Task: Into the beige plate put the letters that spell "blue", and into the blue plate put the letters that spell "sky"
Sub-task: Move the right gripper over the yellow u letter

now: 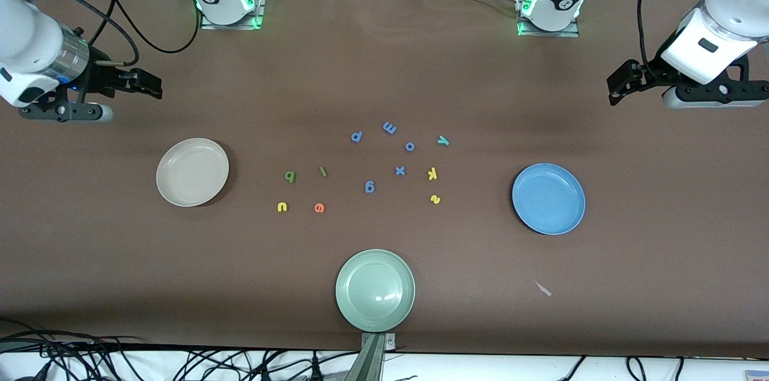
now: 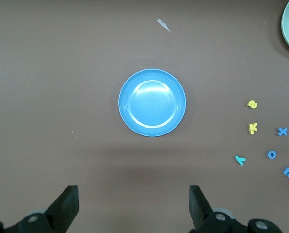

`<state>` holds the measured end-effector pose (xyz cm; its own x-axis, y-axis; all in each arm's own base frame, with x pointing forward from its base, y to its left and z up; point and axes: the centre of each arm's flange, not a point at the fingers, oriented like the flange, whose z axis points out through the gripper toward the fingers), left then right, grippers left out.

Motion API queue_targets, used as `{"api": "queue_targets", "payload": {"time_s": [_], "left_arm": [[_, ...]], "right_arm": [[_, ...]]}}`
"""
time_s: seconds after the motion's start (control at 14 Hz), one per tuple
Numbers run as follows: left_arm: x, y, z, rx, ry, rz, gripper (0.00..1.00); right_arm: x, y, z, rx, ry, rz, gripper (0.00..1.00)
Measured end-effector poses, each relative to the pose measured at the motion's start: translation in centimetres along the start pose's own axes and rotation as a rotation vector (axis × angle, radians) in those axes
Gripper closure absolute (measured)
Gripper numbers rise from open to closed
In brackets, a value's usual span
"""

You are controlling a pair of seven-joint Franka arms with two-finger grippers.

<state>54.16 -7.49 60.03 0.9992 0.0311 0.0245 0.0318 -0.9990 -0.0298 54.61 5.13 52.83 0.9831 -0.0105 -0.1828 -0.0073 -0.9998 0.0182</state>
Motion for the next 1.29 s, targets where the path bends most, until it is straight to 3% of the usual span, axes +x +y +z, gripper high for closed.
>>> {"api": "queue_targets", "payload": {"time_s": [0.36,0.5,1.29], "left_arm": [[0.1,-0.1,0.1,0.0,-0.001,-0.003,0.0],[0.1,-0.1,0.1,0.0,-0.002,-0.003,0.0],[0.2,-0.3,0.2,0.0,-0.003,-0.005,0.0]], "right_arm": [[2.7,-0.9,4.6,0.006,-0.068,-0.019,0.0],[4.9,-2.3,7.8,0.016,-0.072,-0.041,0.0],[9.2,-10.6,18.1,0.036,-0.003,0.037,0.0]]}}
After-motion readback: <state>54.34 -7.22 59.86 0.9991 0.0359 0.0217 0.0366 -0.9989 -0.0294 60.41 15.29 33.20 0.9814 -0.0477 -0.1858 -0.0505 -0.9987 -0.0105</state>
